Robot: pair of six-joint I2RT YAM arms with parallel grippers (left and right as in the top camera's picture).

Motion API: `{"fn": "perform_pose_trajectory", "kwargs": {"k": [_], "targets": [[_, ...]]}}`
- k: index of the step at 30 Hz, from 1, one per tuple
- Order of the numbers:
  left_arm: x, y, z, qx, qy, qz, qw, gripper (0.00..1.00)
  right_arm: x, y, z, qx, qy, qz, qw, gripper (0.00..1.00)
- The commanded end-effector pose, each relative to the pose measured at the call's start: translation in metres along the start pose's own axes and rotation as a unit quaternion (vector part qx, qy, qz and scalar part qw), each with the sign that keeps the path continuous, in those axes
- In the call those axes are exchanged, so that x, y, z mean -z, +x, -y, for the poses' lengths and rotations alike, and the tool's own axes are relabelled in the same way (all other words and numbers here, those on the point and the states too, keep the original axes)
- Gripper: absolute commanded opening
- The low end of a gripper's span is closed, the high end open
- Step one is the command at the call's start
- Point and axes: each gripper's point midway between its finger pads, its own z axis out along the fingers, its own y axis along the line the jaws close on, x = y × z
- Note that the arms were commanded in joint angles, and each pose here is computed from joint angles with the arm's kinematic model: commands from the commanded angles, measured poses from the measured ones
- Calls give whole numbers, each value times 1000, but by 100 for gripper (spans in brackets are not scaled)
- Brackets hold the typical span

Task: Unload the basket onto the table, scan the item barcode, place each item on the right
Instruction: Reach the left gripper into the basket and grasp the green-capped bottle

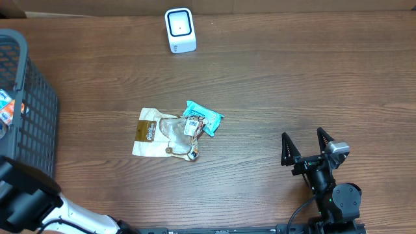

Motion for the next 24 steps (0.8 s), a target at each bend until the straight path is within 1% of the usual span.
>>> {"fn": "perform_pose_trajectory", "kwargs": {"k": [1,8,11,14,20,24], "targets": [[-31,4,-10,-34,-37,-15,999,100,0,2,-1,1,-4,2,1000,100],[-72,4,-5,-34,-43,-18,998,99,0,2,-1,1,-4,2,1000,100],[-82,4,-5,-33,-47,-17,998,98,0,2,-1,1,-4,2,1000,100],[-92,7,-14,-27,-75,-21,997,98,0,2,-1,1,-4,2,1000,100],[-98,12,-27,15,-115,-20,993,98,0,2,-1,1,-4,2,1000,100],[-101,9,-26,24,-114,-12,993,96,0,2,-1,1,-4,2,1000,100]]}}
